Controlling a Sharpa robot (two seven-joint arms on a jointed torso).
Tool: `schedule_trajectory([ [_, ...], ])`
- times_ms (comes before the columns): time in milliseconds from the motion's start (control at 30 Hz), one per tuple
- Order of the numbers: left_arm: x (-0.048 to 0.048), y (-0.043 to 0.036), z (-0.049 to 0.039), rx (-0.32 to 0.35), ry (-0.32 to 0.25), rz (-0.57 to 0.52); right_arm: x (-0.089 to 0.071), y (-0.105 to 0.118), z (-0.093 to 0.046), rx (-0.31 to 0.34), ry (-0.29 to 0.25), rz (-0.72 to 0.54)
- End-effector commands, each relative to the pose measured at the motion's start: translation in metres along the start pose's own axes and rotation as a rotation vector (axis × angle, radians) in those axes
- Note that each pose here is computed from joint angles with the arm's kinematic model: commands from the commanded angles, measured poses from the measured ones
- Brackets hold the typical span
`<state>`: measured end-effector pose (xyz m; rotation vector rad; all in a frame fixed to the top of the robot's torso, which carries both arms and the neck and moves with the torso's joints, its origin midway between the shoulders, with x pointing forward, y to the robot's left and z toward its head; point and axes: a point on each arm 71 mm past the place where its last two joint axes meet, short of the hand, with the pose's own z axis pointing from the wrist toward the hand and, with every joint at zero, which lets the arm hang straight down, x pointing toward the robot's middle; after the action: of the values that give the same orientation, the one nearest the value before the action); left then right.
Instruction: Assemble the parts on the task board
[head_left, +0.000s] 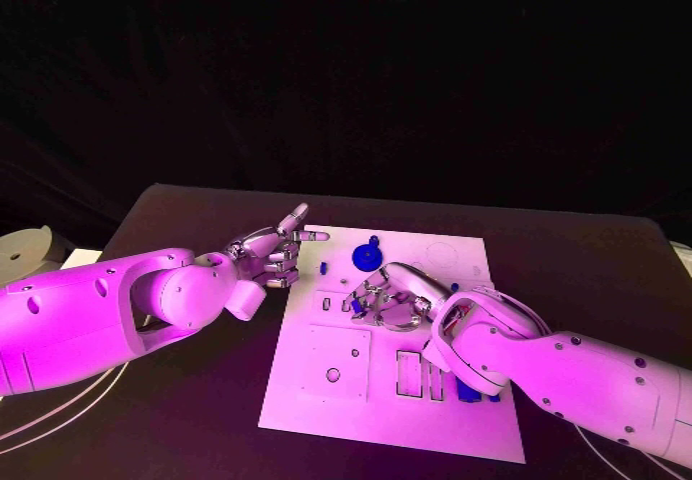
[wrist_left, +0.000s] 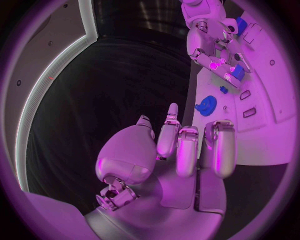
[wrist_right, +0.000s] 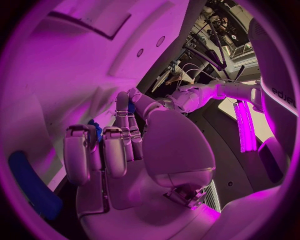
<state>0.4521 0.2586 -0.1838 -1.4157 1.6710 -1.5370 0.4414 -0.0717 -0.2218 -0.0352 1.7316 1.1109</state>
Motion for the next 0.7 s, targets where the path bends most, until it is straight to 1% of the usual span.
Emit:
schedule_trajectory([
  [33, 0.0018, -0.0005, 0.0003, 0.000, 0.014, -0.003, 0.000, 0.002, -0.001, -0.021, 0.004, 0.014],
  [200, 0.0010, -0.0004, 0.0005, -0.003, 0.011, 0.009, -0.001, 0.002, -0.003, -0.029, -0.003, 0.032],
  [300, -0.0003, 0.0007, 0.0015, -0.009, 0.005, 0.033, -0.004, 0.004, -0.005, -0.044, -0.018, 0.069],
  [500, -0.0001, 0.0052, 0.0046, -0.030, 0.004, 0.065, -0.014, 0.011, -0.012, -0.082, -0.057, 0.159],
  [700, 0.0014, 0.0078, 0.0068, -0.042, 0.010, 0.074, -0.024, 0.015, -0.018, -0.095, -0.065, 0.177],
])
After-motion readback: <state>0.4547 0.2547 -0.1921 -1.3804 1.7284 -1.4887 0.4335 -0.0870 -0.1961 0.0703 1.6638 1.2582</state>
